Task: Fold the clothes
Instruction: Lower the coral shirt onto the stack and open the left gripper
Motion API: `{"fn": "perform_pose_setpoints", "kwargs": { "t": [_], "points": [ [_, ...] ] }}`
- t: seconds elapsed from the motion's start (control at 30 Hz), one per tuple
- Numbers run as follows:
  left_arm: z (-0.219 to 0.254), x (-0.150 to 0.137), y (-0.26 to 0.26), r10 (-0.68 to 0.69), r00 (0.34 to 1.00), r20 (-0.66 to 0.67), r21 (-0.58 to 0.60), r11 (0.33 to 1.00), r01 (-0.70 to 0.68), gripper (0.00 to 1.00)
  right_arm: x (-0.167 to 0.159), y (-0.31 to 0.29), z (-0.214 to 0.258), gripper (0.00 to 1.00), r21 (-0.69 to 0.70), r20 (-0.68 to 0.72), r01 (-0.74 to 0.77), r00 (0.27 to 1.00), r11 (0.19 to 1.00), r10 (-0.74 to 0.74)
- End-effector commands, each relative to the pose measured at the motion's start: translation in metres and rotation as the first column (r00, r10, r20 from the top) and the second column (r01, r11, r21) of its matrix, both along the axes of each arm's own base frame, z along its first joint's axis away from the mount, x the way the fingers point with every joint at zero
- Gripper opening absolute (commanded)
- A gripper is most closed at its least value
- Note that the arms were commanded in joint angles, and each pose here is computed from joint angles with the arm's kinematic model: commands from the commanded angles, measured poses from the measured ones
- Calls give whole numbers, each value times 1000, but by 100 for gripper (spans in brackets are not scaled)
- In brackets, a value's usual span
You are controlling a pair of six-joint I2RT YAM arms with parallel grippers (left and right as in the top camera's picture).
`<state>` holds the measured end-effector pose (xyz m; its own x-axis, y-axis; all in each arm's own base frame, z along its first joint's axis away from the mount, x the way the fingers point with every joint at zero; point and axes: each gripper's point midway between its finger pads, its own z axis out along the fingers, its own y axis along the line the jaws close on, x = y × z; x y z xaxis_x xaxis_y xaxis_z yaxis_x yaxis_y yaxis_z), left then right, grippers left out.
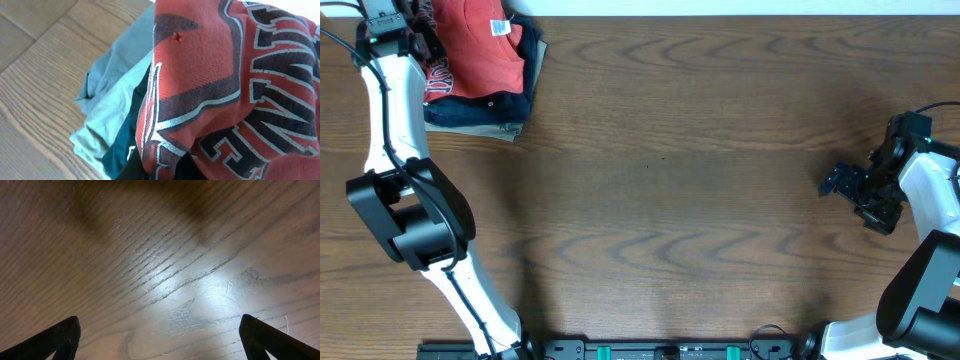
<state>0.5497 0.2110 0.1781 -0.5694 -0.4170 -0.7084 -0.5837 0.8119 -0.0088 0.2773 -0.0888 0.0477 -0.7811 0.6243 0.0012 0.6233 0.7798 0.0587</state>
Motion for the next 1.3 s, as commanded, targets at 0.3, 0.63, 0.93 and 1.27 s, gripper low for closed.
{"fn": "perform_pose_setpoints", "kwargs": {
  "t": [0.3,0.63,0.93,1.27],
  "points": [
    [-17,-2,22,58,998,-10,12,998,-58,9,4,-2,3,99,-4,12,-5,1000,1000,5],
    [-30,-12,30,75,995,-60,-1,997,-76,65,4,-2,3,99,-4,12,-5,1000,1000,5],
    [41,2,2,22,995,100,42,999,-27,47,4,-2,3,99,-4,12,-5,1000,1000,5],
    [53,41,-34,-57,974,218,73,996,42,6,4,-2,3,99,-4,12,-5,1000,1000,5]
  ]
}}
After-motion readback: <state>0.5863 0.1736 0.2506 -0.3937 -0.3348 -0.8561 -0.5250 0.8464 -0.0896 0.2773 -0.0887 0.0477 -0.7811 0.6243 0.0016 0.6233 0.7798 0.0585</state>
